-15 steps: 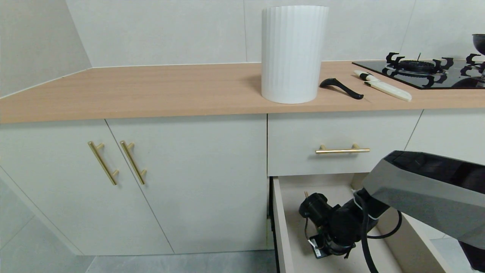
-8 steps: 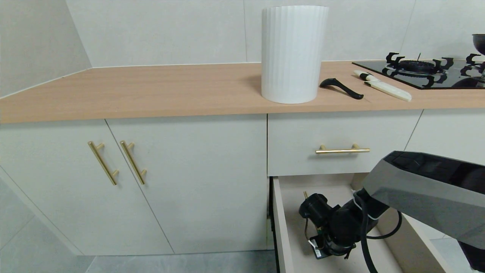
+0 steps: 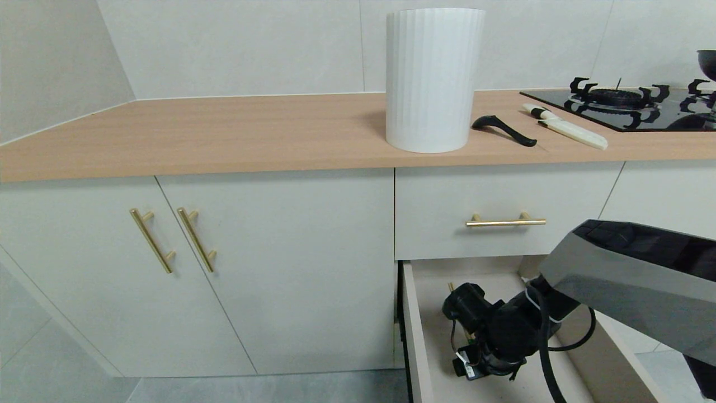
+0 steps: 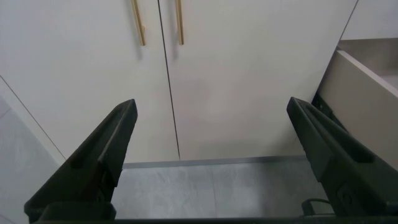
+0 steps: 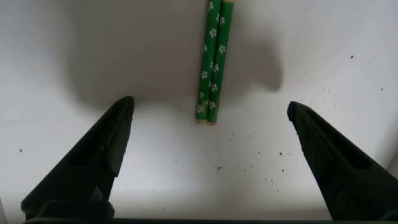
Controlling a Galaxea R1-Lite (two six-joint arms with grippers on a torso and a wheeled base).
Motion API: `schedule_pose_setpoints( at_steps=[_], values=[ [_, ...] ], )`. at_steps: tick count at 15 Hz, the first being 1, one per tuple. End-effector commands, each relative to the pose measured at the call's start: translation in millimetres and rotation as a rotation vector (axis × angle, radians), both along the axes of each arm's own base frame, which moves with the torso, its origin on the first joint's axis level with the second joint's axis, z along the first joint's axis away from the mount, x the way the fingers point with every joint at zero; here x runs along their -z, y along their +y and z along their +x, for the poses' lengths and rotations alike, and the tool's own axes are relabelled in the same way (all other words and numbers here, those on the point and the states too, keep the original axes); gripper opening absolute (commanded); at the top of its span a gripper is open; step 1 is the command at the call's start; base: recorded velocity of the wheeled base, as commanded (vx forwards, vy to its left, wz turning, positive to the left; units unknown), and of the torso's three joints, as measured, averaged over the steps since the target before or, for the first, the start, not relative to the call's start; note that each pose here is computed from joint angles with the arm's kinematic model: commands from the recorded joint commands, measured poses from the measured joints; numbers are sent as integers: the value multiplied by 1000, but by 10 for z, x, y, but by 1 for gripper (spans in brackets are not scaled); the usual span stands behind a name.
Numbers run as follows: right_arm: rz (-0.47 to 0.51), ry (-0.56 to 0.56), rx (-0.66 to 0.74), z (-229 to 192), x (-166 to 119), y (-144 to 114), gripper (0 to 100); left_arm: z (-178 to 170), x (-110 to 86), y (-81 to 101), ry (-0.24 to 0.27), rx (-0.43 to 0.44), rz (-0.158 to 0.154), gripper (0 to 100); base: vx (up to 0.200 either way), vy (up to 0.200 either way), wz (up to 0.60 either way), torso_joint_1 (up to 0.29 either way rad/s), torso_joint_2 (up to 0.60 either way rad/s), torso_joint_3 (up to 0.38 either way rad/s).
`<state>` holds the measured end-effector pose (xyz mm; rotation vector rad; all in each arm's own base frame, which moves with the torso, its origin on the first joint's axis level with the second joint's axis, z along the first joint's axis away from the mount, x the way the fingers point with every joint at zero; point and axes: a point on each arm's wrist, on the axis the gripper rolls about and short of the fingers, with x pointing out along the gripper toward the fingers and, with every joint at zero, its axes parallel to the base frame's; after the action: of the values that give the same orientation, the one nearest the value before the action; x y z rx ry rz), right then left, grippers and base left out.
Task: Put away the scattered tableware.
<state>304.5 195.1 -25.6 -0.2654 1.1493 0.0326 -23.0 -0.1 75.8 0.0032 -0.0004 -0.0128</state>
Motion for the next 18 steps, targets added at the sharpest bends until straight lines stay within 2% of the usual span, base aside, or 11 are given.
schedule_pose_setpoints(
  at_steps=[1,2,3,4,8,13,18],
  values=[
    [65,-91,3,-46,-468,-39,100,0,0,0,0,0,0,100,0,0,0,0,0,0],
    [87,-119,3,-67,-603,-53,100,0,0,0,0,0,0,100,0,0,0,0,0,0],
    [147,-194,4,-141,-963,-107,100,0,0,0,0,1,0,100,0,0,0,0,0,0],
    [178,-241,2,-207,-1171,-151,100,0,0,0,0,1,0,100,0,0,0,0,0,0],
    [264,-399,-12,-505,-1788,-360,100,0,0,0,0,1,0,100,0,0,0,0,0,0],
    [312,-542,17,-649,-2233,-623,100,0,0,0,0,0,0,100,0,0,0,0,0,0],
    [311,-613,39,-671,-2393,-786,100,0,0,0,0,0,0,100,0,0,0,0,0,0]
  ],
)
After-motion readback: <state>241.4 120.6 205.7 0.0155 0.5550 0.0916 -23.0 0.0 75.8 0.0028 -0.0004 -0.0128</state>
